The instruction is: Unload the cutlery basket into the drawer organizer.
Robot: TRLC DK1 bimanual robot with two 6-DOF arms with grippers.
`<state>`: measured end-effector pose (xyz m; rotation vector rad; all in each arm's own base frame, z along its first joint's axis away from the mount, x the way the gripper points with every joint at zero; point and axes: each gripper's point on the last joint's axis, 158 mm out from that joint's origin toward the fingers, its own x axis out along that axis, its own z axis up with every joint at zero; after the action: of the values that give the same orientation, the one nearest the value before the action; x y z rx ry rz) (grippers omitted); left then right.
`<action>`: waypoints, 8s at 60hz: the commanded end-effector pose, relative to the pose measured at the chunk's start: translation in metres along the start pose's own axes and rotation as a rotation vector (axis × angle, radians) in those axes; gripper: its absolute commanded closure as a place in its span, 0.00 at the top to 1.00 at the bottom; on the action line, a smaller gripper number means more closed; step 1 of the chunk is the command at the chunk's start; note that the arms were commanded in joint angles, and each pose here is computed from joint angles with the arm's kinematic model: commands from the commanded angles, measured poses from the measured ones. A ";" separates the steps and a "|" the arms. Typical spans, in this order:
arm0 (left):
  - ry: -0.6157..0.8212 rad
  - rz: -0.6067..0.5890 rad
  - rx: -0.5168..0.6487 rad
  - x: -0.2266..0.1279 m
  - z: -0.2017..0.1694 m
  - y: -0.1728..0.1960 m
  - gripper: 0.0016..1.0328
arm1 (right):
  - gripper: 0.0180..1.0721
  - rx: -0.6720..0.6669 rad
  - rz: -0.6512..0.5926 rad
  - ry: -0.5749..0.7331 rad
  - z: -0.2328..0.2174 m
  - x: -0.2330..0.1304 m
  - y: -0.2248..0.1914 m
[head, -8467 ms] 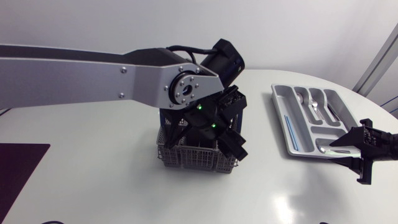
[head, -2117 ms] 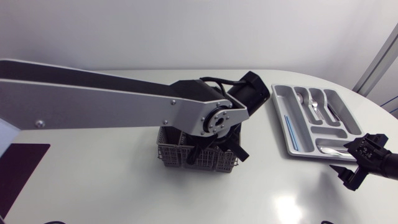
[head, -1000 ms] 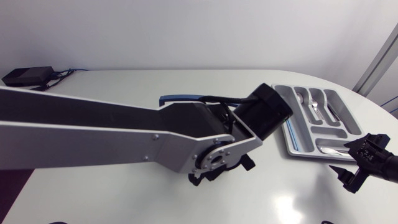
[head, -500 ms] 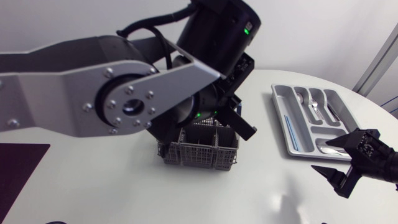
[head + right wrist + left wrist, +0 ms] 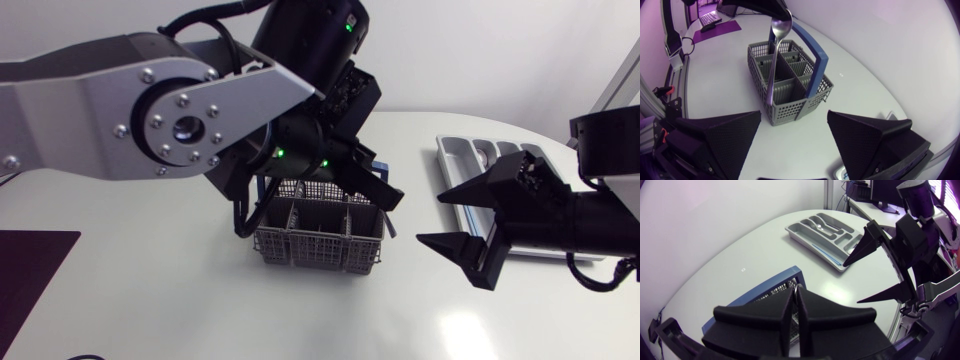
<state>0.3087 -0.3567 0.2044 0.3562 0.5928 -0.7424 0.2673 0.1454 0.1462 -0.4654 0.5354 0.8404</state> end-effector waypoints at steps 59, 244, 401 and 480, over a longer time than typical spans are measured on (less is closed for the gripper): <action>0.031 -0.055 -0.109 0.018 0.000 0.002 0.03 | 0.05 0.053 0.064 0.022 0.055 0.058 0.017; 0.293 0.060 -0.261 -0.010 -0.192 0.167 0.57 | 0.69 -0.133 0.066 0.234 -0.080 0.036 -0.054; 0.050 0.235 -0.232 -0.078 -0.161 0.214 0.96 | 0.96 0.008 -0.258 0.287 -0.044 0.050 -0.091; -0.465 0.638 -0.225 -0.184 -0.199 0.197 0.96 | 0.96 0.336 -0.802 -0.303 -0.063 -0.095 -0.086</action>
<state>0.2706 -0.0307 0.1962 0.1777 0.0799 -0.1505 0.2695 0.0084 0.1785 -0.2604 0.1735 0.0596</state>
